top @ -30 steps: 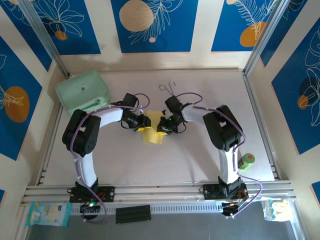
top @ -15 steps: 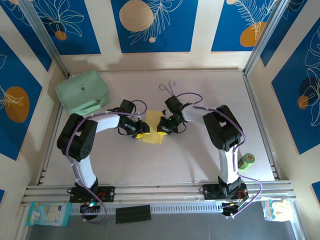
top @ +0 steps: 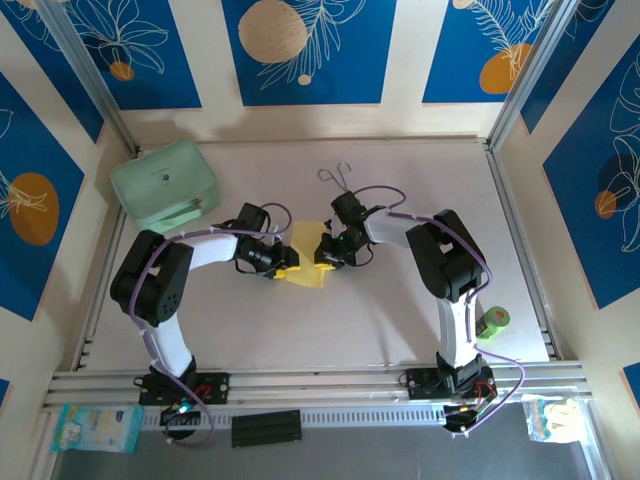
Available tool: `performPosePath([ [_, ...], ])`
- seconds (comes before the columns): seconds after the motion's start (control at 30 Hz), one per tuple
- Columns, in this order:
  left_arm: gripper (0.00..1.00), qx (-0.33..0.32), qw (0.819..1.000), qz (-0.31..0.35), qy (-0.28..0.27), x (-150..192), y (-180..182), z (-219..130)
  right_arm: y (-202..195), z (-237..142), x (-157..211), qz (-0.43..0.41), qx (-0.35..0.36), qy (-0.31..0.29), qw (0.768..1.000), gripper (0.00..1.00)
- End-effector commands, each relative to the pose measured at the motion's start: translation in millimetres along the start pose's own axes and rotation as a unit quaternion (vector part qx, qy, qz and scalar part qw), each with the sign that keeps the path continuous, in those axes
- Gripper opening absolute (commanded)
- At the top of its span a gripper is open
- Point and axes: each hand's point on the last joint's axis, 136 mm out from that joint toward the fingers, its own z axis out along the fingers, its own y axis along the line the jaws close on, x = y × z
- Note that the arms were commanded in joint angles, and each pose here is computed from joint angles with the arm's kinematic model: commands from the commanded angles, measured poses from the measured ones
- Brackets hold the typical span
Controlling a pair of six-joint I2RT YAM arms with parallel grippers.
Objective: Fold a paper plane with a square sheet of paper (pick it up from the middle)
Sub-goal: Third fold the triangle at the center of the table.
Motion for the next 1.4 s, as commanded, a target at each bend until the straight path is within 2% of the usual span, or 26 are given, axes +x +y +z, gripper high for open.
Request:
performPosePath([
  [0.0, 0.35, 0.006, 1.000, 0.009, -0.014, -15, -11, -3, -45, 16, 12, 0.022, 0.058, 0.024, 0.998, 0.16],
  [0.3, 0.26, -0.009, 1.000, -0.002, -0.017, -32, -5, 0, -45, 13, 10, 0.007, 0.055, 0.020, 0.998, 0.16],
  [0.57, 0.08, -0.022, 0.999, -0.031, -0.026, -33, -2, -3, -13, -10, -8, -0.057, 0.023, -0.028, 0.998, 0.18],
  [0.63, 0.06, -0.022, 0.998, -0.039, -0.034, -34, -3, -6, 2, -23, -15, -0.085, 0.005, -0.056, 0.995, 0.21],
  [0.73, 0.05, -0.018, 0.997, -0.053, -0.046, -35, -6, -10, 21, -43, -18, -0.135, -0.015, -0.105, 0.985, 0.34],
  [0.87, 0.04, -0.005, 0.995, -0.076, -0.061, -35, -16, -15, 33, -57, -14, -0.219, 0.001, -0.166, 0.961, 0.50],
  [0.97, 0.04, 0.000, 0.994, -0.087, -0.071, -36, -23, -19, 38, -58, -7, -0.283, 0.023, -0.202, 0.937, 0.59],
  [1.13, 0.04, 0.006, 0.992, -0.100, -0.075, -36, -31, -20, 51, -51, 9, -0.391, 0.019, -0.231, 0.891, 0.61],
  [1.23, 0.04, 0.007, 0.992, -0.105, -0.073, -35, -32, -19, 56, -43, 22, -0.462, 0.014, -0.246, 0.852, 0.61],
  [1.37, 0.05, 0.008, 0.992, -0.106, -0.070, -34, -34, -18, 61, -36, 30, -0.516, 0.016, -0.267, 0.814, 0.64],
])
